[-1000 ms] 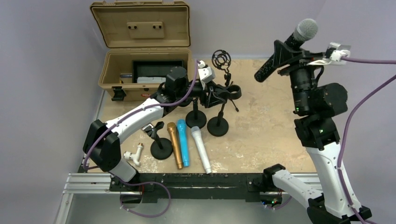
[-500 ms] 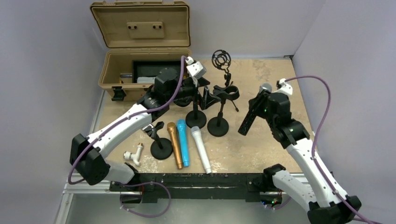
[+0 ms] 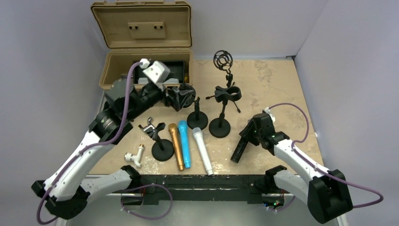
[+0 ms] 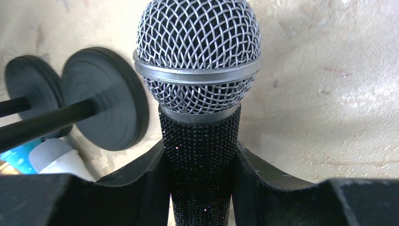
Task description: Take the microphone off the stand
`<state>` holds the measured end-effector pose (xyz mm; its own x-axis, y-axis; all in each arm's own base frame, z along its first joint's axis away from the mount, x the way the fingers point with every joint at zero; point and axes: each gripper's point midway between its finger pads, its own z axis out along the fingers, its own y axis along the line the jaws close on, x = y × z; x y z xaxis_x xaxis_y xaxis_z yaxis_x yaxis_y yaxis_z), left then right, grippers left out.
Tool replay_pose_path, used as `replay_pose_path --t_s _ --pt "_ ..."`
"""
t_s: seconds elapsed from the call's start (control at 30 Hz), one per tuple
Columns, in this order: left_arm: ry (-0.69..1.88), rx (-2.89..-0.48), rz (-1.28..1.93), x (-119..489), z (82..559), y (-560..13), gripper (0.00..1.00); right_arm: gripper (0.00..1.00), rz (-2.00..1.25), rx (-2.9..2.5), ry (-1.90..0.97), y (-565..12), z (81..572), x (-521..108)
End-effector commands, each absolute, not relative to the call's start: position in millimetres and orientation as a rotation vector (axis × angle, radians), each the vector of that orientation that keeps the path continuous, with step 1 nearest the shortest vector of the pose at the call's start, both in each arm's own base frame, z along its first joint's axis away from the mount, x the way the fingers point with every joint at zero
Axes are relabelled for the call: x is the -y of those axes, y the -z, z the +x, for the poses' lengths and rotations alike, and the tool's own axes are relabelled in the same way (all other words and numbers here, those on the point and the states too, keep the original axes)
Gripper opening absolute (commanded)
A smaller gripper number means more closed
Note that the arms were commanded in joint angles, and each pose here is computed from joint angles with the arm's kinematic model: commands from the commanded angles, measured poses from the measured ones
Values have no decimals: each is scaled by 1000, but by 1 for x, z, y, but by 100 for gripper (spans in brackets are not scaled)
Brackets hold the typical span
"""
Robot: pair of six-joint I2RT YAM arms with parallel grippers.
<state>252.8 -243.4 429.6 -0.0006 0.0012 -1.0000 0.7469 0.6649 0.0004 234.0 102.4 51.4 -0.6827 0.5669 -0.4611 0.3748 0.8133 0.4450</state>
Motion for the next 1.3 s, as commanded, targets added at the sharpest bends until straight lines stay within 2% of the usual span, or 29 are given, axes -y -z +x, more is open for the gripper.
replay_pose_path --t_s 0.0,0.13,0.33,0.63,0.73,0.93,1.07,1.27 --pt "453 -1402 572 204 258 -422 98 3 788 -2317 -453 -53 249 -104" --pt "352 -1380 457 178 265 -424 95 21 857 -2328 -426 -47 245 -100" --pt "345 -1386 437 173 263 -424 93 48 949 -2377 -371 -32 239 -97" --pt "398 -1347 434 174 252 -431 92 54 976 -2411 -289 -27 241 -92" --pt "409 -1344 441 176 250 -431 92 60 946 -2375 -300 -43 250 -92" --pt "473 -1333 493 187 243 -432 93 78 847 -2210 -363 -115 274 -90" --pt "504 -1336 515 194 241 -430 93 81 772 -2083 -417 -171 281 -87" --pt "516 -1359 528 200 243 -425 93 81 521 -1863 -540 -269 273 -90"
